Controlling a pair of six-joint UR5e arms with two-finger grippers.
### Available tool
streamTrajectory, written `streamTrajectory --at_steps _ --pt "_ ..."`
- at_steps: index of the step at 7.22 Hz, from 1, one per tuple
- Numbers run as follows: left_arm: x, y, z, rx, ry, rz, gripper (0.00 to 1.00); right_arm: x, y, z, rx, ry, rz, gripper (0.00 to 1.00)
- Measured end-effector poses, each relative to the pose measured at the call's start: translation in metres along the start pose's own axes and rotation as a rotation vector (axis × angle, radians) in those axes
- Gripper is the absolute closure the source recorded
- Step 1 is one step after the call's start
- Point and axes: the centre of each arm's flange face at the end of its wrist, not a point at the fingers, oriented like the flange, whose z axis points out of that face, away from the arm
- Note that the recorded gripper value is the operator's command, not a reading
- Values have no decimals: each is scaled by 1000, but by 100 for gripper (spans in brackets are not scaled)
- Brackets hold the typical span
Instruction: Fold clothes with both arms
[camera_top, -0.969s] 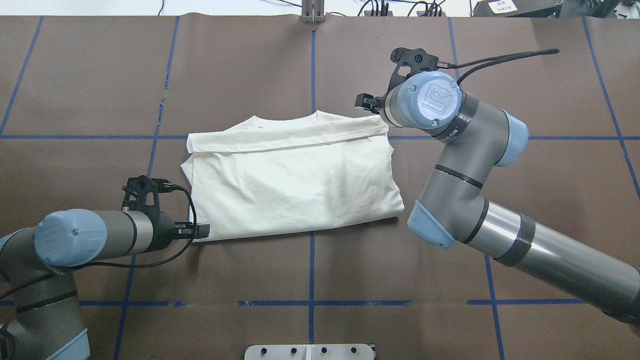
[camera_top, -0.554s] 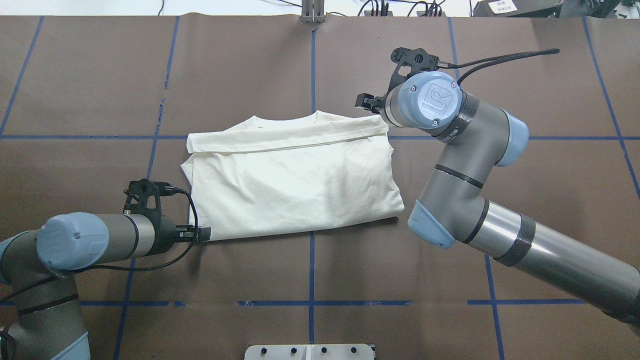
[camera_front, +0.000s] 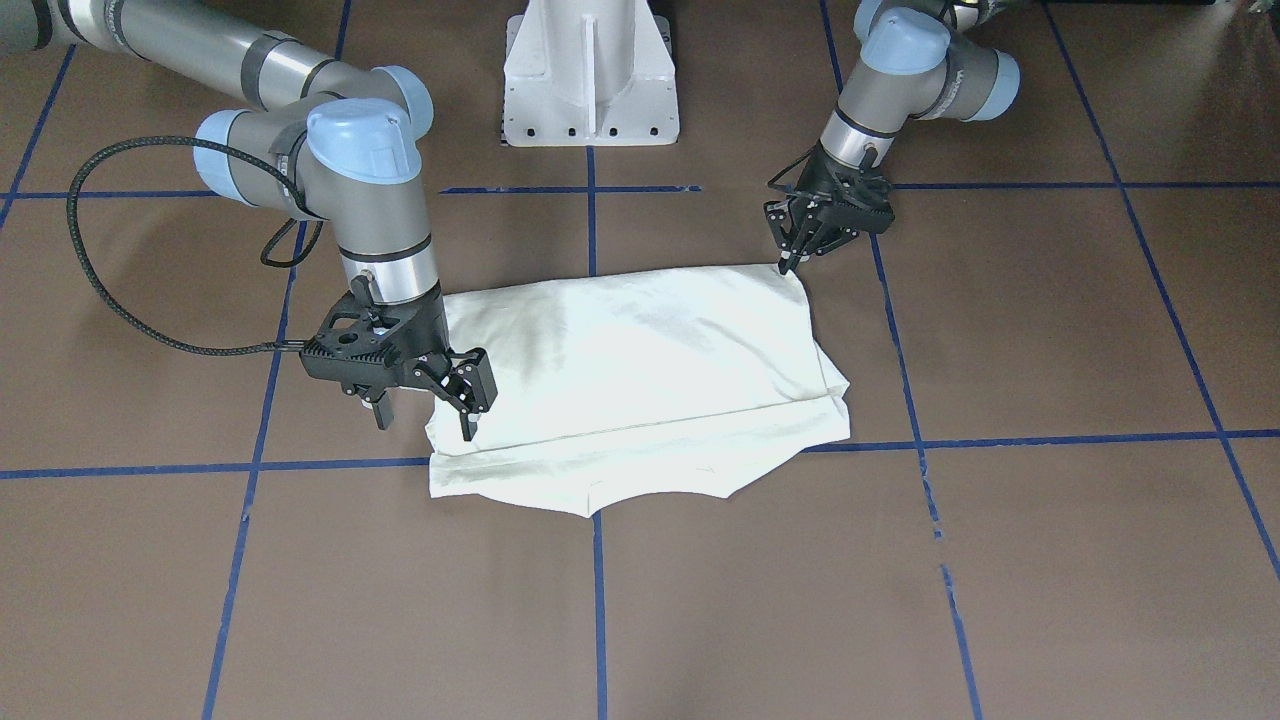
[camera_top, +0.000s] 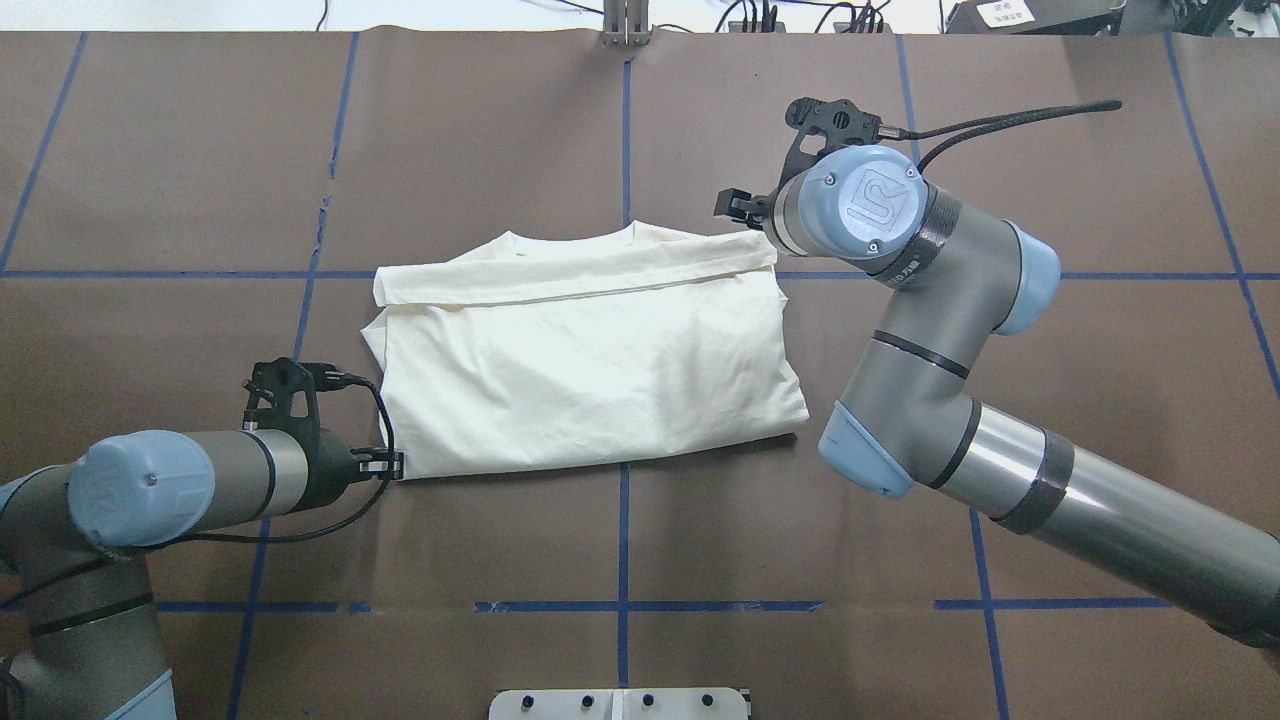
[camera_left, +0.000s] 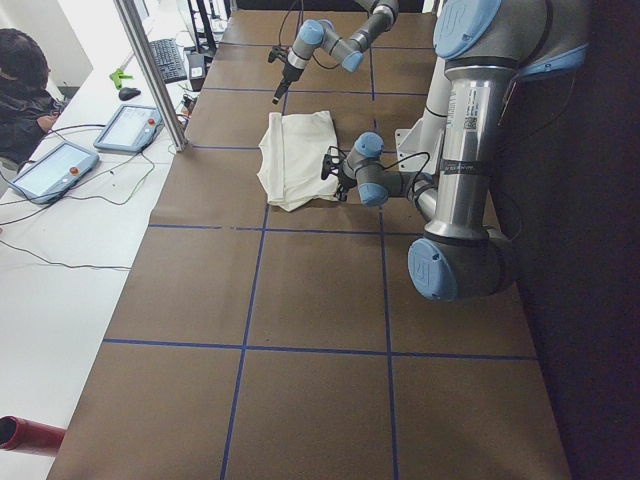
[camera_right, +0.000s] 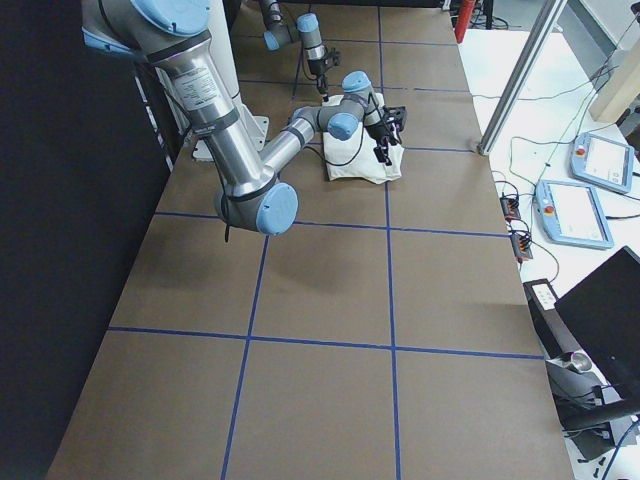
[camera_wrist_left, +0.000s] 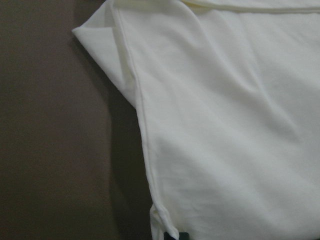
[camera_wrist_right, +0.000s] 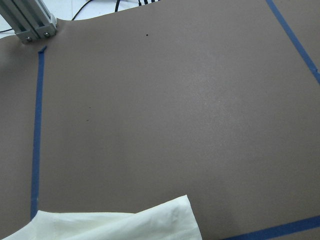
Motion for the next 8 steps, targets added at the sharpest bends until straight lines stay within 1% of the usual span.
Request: streamTrajectory --at_steps 1,2,3,4,5,7,8 --pt "-11 -16 -2 25 -20 44 100 0 0 0 0 0 1 0" --pt "-33 -45 -3 67 -63 103 100 0 0 0 0 1 2 0" --pt "-60 -80 0 108 -120 149 100 0 0 0 0 1 3 0" --pt "-83 -124 6 151 -178 186 100 0 0 0 1 0 6 0" --pt "-95 -175 22 186 -231 203 100 0 0 0 1 0 7 0" --pt "-81 -293 78 224 -321 179 100 0 -3 -2 4 -3 11 0" --pt "-72 -341 96 237 -348 173 100 0 -5 -5 6 -7 12 0"
